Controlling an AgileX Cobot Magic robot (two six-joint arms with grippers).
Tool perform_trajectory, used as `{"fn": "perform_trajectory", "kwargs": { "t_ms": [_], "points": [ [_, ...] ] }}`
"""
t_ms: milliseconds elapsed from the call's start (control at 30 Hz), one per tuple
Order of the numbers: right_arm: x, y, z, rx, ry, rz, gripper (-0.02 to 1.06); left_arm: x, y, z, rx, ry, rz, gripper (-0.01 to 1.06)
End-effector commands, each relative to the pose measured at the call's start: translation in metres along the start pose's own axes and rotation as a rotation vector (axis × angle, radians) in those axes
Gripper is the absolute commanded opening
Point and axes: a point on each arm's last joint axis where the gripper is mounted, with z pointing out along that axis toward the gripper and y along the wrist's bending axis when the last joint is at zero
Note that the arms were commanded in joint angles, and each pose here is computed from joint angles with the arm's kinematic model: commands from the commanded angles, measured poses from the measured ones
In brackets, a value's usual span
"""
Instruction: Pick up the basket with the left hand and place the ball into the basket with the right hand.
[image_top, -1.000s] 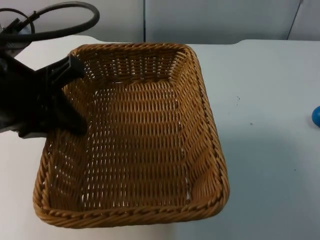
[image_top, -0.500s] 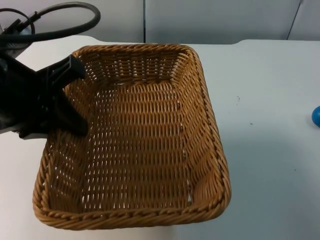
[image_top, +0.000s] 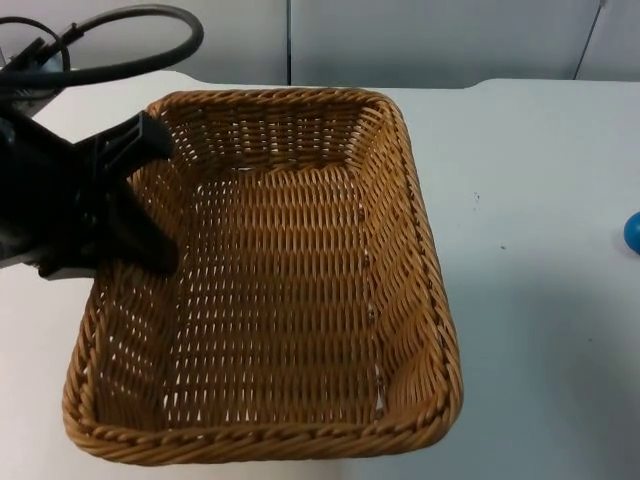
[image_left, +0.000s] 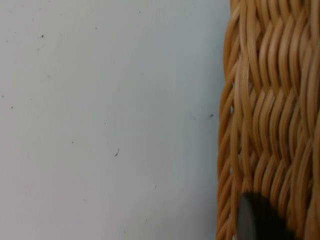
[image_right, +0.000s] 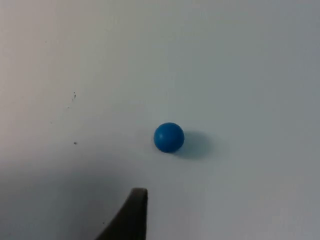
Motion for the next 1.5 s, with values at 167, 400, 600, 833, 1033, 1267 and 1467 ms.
{"fn": "perform_trajectory", "kwargs": {
  "t_ms": [167, 400, 600, 833, 1033, 1267, 1467],
  "points": [
    [-0.047, 0.000, 0.063, 0.005, 0.101, -0.043, 1.03, 0.000, -0.004, -0.003, 0.032, -0.003, -0.008, 0.15],
    [-0.055, 0.009, 0.135, -0.055, 0.252, -0.092, 1.03, -0.001, -0.004, -0.003, 0.029, -0.019, -0.018, 0.15],
    [-0.035, 0.016, 0.191, -0.086, 0.390, -0.131, 1.03, -0.001, -0.004, -0.003, 0.031, -0.020, -0.021, 0.15],
    [-0.017, 0.021, 0.239, -0.096, 0.439, -0.135, 1.03, -0.001, -0.004, -0.003, 0.031, -0.020, -0.021, 0.15],
    [-0.004, 0.024, 0.262, -0.102, 0.468, -0.135, 1.03, -0.001, -0.004, -0.003, 0.030, -0.021, -0.022, 0.15],
    [0.015, 0.028, 0.291, -0.109, 0.517, -0.138, 1.03, -0.001, -0.004, -0.003, 0.030, -0.021, -0.022, 0.15],
    [0.012, 0.029, 0.306, -0.110, 0.513, -0.136, 1.03, -0.001, -0.004, -0.003, 0.030, -0.021, -0.022, 0.15]
  ]
}}
